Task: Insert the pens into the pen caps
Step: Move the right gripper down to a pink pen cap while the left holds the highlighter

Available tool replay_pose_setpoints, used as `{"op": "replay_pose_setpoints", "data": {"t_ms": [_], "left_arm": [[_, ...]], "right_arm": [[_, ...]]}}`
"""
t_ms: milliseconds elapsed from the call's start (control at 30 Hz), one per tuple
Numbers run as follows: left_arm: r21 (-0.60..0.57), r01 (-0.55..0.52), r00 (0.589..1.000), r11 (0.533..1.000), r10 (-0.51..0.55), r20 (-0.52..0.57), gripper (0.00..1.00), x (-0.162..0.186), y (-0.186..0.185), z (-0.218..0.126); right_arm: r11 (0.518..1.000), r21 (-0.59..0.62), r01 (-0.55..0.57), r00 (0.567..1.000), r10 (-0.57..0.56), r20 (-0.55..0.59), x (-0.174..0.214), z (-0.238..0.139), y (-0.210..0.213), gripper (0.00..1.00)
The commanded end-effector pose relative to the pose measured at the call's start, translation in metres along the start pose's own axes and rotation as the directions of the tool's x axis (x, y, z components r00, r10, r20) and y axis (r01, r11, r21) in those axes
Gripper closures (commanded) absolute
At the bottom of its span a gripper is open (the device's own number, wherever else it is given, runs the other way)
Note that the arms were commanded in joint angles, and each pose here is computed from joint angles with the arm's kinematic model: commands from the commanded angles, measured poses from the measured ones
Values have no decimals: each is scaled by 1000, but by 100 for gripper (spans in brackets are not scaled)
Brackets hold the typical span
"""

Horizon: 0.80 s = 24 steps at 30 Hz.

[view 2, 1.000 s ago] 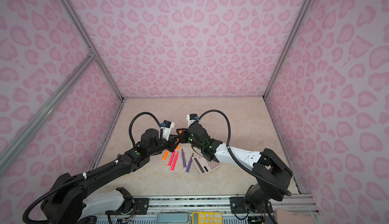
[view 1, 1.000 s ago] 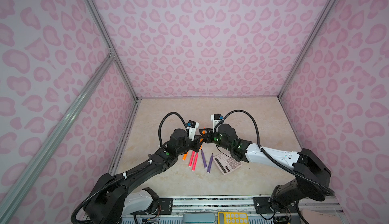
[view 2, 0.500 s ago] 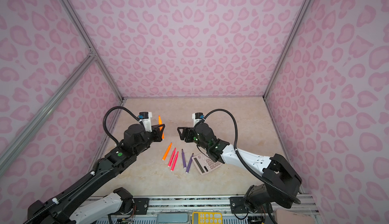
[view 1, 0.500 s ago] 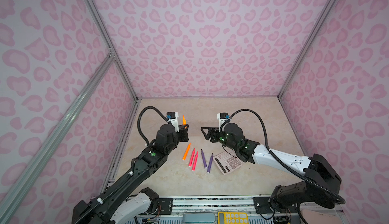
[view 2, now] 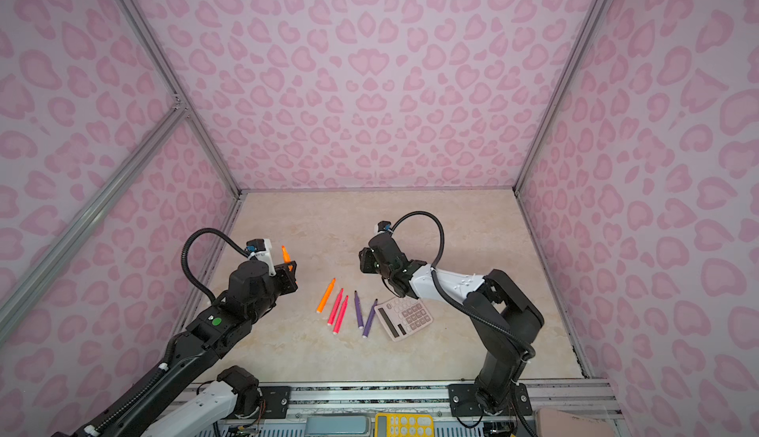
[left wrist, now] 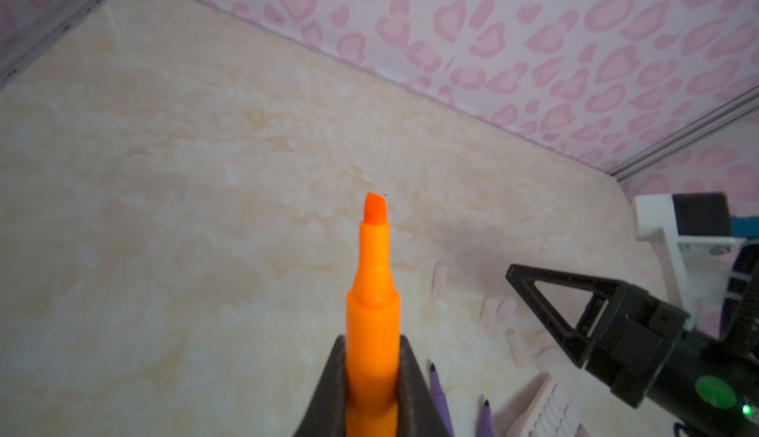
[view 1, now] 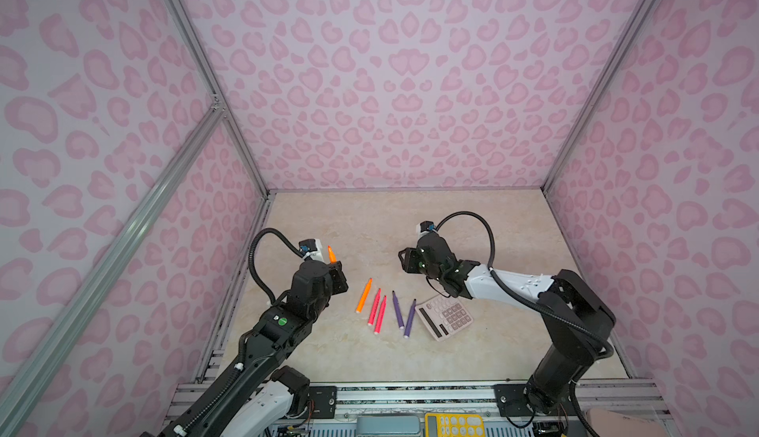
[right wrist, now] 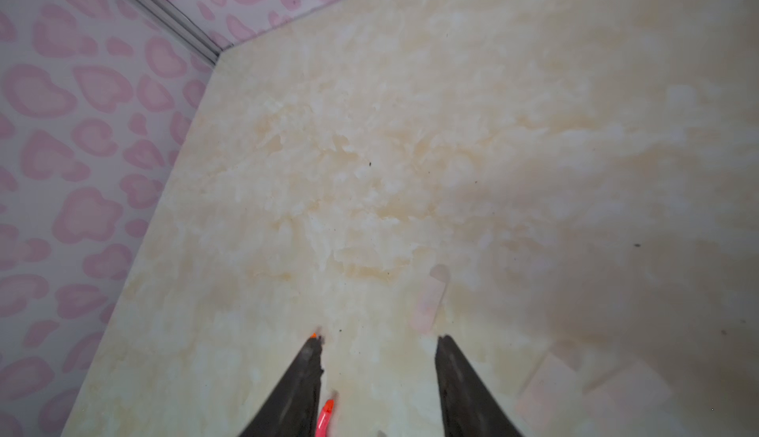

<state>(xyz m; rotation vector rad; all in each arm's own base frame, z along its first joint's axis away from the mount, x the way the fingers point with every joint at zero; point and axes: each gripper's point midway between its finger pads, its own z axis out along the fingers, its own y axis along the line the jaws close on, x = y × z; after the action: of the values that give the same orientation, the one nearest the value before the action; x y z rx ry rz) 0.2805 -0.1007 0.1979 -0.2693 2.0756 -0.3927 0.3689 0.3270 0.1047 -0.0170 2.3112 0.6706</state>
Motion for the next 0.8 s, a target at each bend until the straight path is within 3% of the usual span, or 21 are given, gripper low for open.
{"op": "replay_pose_setpoints", "data": {"t_ms": [0, 300, 767], "left_arm": [[11, 3, 998, 1000, -4, 66, 96, -5, -1, 10], [-2, -31, 998, 1000, 31, -58, 96, 14, -11, 39], [7, -31, 999, 999, 32, -29, 96, 6, -12, 31]], "right_arm": [[995, 81, 51, 996, -45, -76, 17, 21, -13, 56], [947, 280, 160, 982, -122, -147, 26, 41, -46, 60], [958, 233, 167, 974, -123, -191, 38, 60, -34, 61]]}}
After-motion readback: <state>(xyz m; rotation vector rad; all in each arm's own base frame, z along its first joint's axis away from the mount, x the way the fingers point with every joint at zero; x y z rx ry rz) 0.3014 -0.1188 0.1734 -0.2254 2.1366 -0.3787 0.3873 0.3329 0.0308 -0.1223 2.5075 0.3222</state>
